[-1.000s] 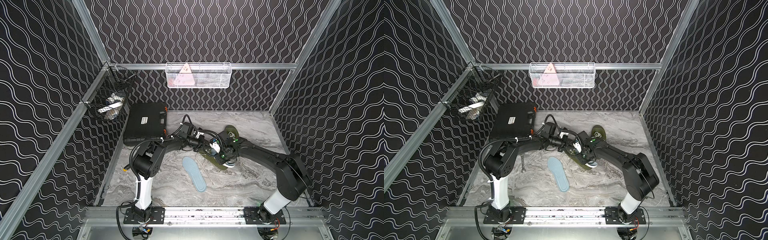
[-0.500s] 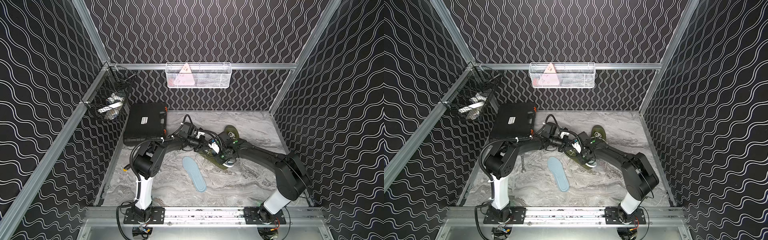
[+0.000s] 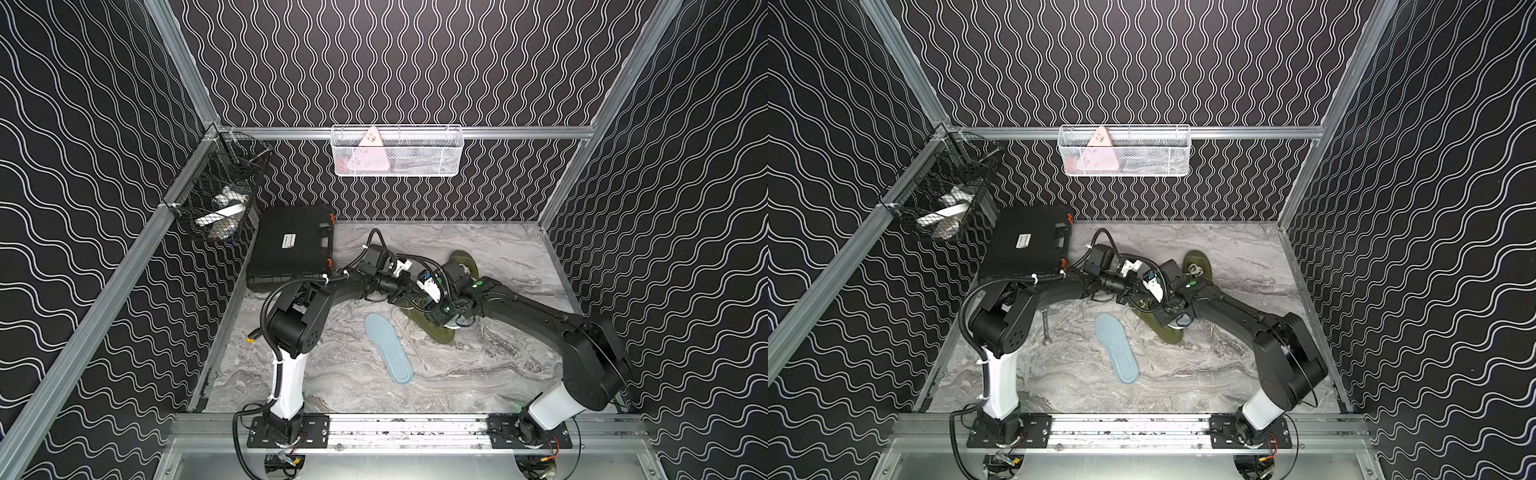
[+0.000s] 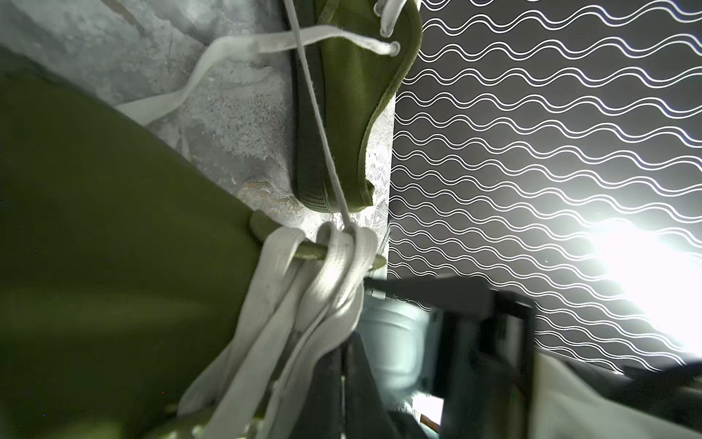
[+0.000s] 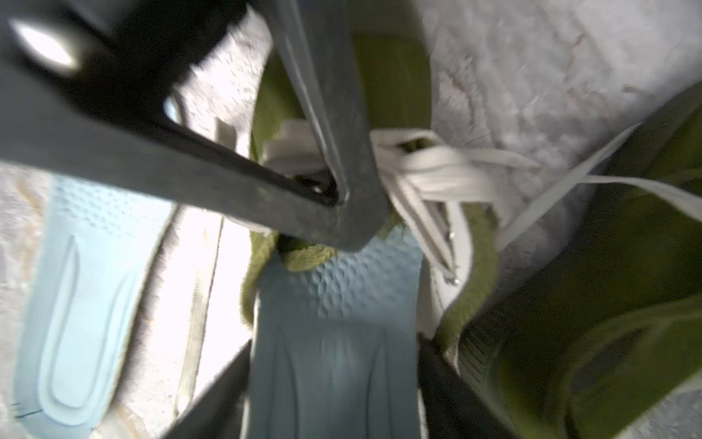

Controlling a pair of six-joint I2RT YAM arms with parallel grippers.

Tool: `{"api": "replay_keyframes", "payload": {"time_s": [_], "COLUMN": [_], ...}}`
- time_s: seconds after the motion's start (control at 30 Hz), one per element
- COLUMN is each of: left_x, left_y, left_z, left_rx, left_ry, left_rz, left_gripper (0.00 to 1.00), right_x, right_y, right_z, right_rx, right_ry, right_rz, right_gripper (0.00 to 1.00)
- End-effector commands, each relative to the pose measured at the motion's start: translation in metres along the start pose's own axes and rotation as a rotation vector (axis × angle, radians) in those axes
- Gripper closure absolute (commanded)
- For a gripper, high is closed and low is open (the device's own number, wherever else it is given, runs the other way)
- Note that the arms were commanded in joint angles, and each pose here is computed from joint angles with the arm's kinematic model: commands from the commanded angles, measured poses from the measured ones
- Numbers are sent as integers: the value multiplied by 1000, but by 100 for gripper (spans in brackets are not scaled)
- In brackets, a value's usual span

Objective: Insert the insole into the shoe

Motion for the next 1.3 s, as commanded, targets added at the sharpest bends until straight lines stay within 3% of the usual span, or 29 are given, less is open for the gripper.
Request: {"api": "replay_keyframes", "payload": {"time_s": [0.0, 0.23, 0.37, 0.67, 0.8, 1.27], "left_x": [-1, 0, 0, 0, 1, 3], "left_y": [-6, -5, -3, -5, -5, -8], "left_z": [-2, -3, -2, -4, -4, -6], "left_rx": [10, -14, -9, -14, -13, -23], "left_ry": [4, -10, -14, -12, -16, -21], "left_rz": [27, 27, 22, 28, 26, 28], "left_gripper": [100, 100, 100, 100, 100, 100], "right_x": [8, 26, 32, 42, 41, 33], "right_y": [1, 0, -5, -12, -9, -2], "right_z": [-11, -32, -37, -20, -20, -27], "right_rx": [-5, 10, 62, 23, -8, -26], "right_ry": [27, 72, 123, 203, 212, 187], "right_rz": [58, 149, 164, 197, 190, 179], "right_gripper": [18, 0, 0, 1, 10, 59]}}
Point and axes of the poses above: each gripper's point midway between its finger pads, its own z axis out along the fingers, its own y axis along the line the jaws close on, x = y × z, the point moved 9 cm from there along -z, back along the fingers, and after that the axes turned 6 degrees about z, right-handed, at the moved point
